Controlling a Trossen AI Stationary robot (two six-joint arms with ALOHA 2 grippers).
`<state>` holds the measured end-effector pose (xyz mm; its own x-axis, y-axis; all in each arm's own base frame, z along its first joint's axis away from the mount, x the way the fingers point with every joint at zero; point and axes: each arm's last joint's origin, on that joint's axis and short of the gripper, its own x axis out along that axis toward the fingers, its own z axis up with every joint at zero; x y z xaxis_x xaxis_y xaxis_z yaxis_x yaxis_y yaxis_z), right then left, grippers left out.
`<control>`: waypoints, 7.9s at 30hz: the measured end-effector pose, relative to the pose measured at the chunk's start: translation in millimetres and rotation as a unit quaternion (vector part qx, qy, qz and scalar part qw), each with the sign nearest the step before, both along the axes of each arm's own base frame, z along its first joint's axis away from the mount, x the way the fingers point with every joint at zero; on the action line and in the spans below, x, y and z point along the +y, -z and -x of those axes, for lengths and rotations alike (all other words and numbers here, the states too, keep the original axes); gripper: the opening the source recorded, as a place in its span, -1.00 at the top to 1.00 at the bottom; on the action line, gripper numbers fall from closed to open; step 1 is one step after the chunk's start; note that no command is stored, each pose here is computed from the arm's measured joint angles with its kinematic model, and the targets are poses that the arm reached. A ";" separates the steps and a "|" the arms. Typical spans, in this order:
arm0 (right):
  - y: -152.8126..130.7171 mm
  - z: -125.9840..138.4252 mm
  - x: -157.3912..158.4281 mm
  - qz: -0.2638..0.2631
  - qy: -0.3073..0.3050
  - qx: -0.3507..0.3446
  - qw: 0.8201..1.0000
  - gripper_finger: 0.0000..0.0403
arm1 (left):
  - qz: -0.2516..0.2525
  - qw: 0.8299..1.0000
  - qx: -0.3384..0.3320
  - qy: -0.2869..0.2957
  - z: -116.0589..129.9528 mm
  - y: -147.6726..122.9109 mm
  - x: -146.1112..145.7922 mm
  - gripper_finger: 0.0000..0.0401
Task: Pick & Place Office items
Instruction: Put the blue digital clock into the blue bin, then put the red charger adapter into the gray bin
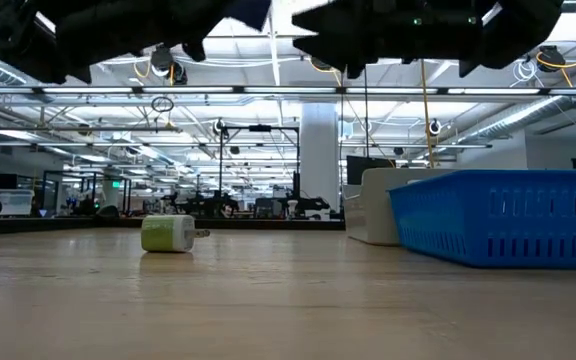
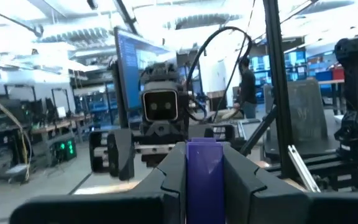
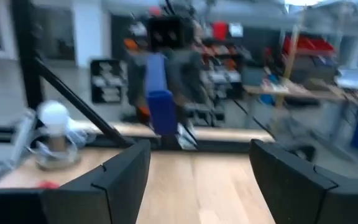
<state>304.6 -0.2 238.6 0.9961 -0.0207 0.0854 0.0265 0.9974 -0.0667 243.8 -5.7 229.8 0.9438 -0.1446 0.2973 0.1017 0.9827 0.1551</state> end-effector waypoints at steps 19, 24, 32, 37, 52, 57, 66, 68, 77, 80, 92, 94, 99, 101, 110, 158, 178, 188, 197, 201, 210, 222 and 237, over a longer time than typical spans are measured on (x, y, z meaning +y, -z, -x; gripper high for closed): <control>-0.9 -7.6 14.1 0.016 -0.046 -0.044 0.998 -0.32 | -0.009 1.000 0.002 0.023 -43.3 -6.1 -4.4 0.71; -1.0 -7.6 14.2 0.017 -0.045 -0.045 0.998 -0.23 | -0.010 1.000 0.009 0.022 -46.0 -6.2 -3.4 0.71; -0.9 -7.5 15.5 0.020 -0.070 -0.045 0.996 0.23 | -0.010 1.000 0.011 0.022 -46.1 -5.6 -3.4 0.71; -0.9 -7.5 15.7 0.034 -0.071 -0.045 0.996 0.57 | -0.009 1.000 0.012 0.022 -46.1 -5.4 -3.4 0.71; 1.8 -7.4 14.9 0.051 -0.065 -0.024 0.996 0.72 | 0.074 0.996 0.045 0.020 -41.5 -10.3 -2.1 0.14; 2.9 -7.4 14.9 0.051 -0.065 -0.017 0.996 0.72 | 0.033 0.996 0.077 0.006 -29.1 -21.7 -1.5 0.01; -15.8 24.2 25.1 0.025 -0.090 0.092 0.991 0.72 | -0.004 0.982 0.189 -0.014 24.1 -44.5 4.2 -0.12; -19.3 34.9 32.3 0.027 -0.105 0.120 0.987 0.72 | -0.005 0.979 0.204 -0.017 40.6 -50.1 5.1 -0.13; -28.3 79.6 58.7 -0.012 -0.164 0.217 0.962 0.72 | -0.006 0.966 0.259 -0.018 93.1 -55.0 5.1 -0.07; -26.5 89.3 63.9 -0.030 -0.170 0.250 0.953 0.71 | -0.015 0.967 0.255 -0.016 98.5 -50.0 4.4 -0.04; 0.5 105.5 74.9 -0.095 -0.140 0.375 0.911 0.72 | 0.010 0.973 0.225 -0.043 108.3 0.6 8.8 0.08; 10.4 106.4 74.6 -0.104 -0.136 0.381 0.908 0.72 | 0.011 0.975 0.218 -0.045 110.7 6.1 9.4 0.10; 33.7 110.3 73.2 -0.134 -0.129 0.381 0.906 0.72 | 0.021 0.978 0.200 -0.053 117.4 11.8 10.4 0.14; 39.5 111.5 72.8 -0.139 -0.130 0.375 0.907 0.72 | 0.022 0.978 0.198 -0.059 119.3 13.3 10.9 0.15; 66.6 114.0 72.4 -0.154 -0.143 0.353 0.912 0.70 | 0.027 0.981 0.181 -0.066 122.4 11.3 11.2 0.19; 21.2 91.1 44.9 -0.017 -0.146 0.038 0.988 0.28 | 0.181 0.963 0.195 -0.043 115.3 12.5 11.5 -0.07; 20.6 88.1 27.2 -0.027 -0.084 0.034 0.996 -0.01 | 0.258 0.893 0.370 -0.003 80.4 -2.9 -21.0 -0.07; 0.8 90.1 14.6 0.044 -0.047 -0.069 0.996 -0.04 | 0.229 0.776 0.587 -0.013 41.5 -24.8 -79.6 -0.07; -22.9 105.5 5.4 0.065 -0.018 -0.145 0.987 -0.04 | 0.324 0.581 0.745 -0.054 5.7 -18.4 -130.6 -0.07; -22.7 108.3 5.4 0.070 -0.018 -0.129 0.989 -0.04 | 0.372 0.536 0.751 -0.102 -11.8 -2.6 -145.4 -0.07; -23.1 109.6 5.4 0.109 -0.010 -0.126 0.986 -0.04 | 0.399 0.481 0.780 -0.036 -36.5 26.7 -159.7 -0.07; -24.0 109.9 2.9 0.145 0.003 -0.129 0.981 -0.01 | 0.190 0.545 0.816 0.010 10.7 36.4 -211.1 -0.07; -23.9 109.9 -1.9 0.139 0.013 -0.127 0.982 0.00 | 0.051 0.618 0.780 -0.084 23.2 66.9 -227.7 -0.07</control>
